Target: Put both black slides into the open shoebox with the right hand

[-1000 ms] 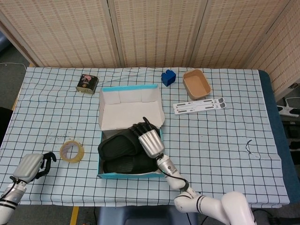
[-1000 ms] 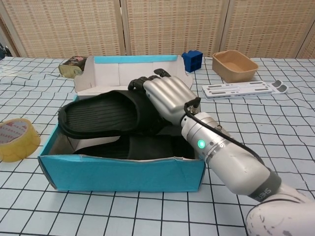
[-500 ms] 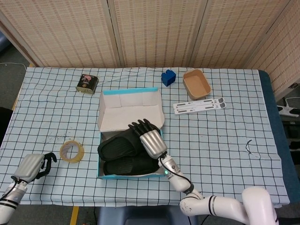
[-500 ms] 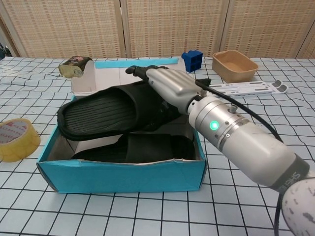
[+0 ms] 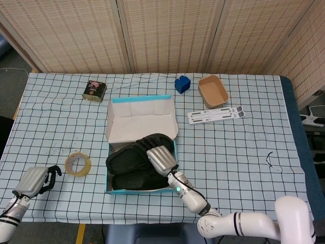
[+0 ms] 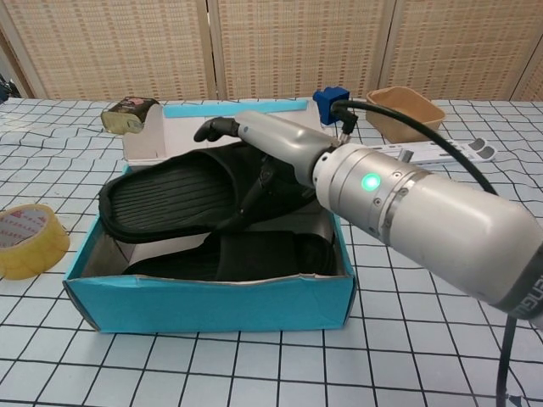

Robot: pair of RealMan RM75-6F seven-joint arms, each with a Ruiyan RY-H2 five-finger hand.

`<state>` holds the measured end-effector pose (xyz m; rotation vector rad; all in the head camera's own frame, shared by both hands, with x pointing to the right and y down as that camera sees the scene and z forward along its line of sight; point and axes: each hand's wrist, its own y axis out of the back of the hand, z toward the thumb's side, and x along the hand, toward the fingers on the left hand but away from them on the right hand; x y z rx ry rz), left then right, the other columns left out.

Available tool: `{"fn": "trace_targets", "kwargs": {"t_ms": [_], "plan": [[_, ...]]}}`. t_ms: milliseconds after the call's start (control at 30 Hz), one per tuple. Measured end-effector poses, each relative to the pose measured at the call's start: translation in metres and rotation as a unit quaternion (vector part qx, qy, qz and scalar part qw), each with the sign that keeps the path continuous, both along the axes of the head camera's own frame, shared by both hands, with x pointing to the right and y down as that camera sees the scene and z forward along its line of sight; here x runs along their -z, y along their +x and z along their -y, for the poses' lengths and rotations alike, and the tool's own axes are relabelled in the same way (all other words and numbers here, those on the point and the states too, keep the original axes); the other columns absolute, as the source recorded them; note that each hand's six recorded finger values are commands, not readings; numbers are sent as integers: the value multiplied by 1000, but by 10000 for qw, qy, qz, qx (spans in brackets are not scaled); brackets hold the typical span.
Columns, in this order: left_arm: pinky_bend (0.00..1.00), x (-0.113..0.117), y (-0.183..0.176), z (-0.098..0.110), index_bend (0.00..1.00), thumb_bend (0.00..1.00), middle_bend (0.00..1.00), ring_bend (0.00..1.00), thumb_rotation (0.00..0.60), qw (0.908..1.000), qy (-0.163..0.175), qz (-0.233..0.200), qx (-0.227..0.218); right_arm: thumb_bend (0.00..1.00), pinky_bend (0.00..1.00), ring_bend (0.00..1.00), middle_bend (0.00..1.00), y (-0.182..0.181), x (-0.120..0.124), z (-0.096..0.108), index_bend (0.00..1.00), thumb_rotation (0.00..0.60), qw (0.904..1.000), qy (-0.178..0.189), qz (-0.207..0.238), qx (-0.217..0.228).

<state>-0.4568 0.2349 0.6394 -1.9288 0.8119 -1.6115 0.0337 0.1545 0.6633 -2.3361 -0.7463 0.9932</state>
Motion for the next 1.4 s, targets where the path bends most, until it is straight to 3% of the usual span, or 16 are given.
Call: {"fn": "trace_targets", "kwargs": {"t_ms": [100, 233, 333, 467, 700, 1000, 1200, 1400], "plan": [[581, 0, 0, 0, 460, 734, 591, 638, 600, 10000, -3, -6, 8, 135, 52, 110, 279, -3, -2, -1, 347, 600, 10000, 34, 38, -34], [581, 0, 0, -1, 460, 734, 591, 638, 600, 10000, -5, -11, -3, 350, 219, 261, 410, -7, -7, -2, 481, 600, 9998, 128, 102, -80], [581, 1, 0, 0, 460, 733, 591, 638, 600, 10000, 3, -23, -2, 432, 295, 336, 476, -8, -12, -4, 556, 600, 9996, 234, 81, -100], [581, 2, 0, 0, 460, 732, 591, 638, 600, 10000, 19, -35, 9, 445, 331, 375, 514, -9, -20, -9, 605, 600, 9993, 366, -27, -37], [581, 2, 0, 0, 460, 733, 591, 638, 600, 10000, 16, -38, 13, 445, 331, 376, 515, -4, -32, -15, 607, 600, 9988, 431, -221, 24], [581, 1, 0, 0, 460, 733, 591, 638, 600, 10000, 11, -29, 6, 445, 331, 376, 515, 7, -44, -14, 607, 600, 9950, 802, -590, 90], [581, 2, 0, 0, 460, 733, 591, 638, 600, 10000, 22, -42, 11, 445, 331, 373, 515, 16, -50, -9, 607, 600, 9861, 1336, -973, 177], [581, 1, 0, 0, 460, 732, 592, 638, 600, 10000, 9, -15, -5, 445, 296, 333, 515, 27, -50, 4, 599, 600, 9714, 2006, -1263, 121]]}}
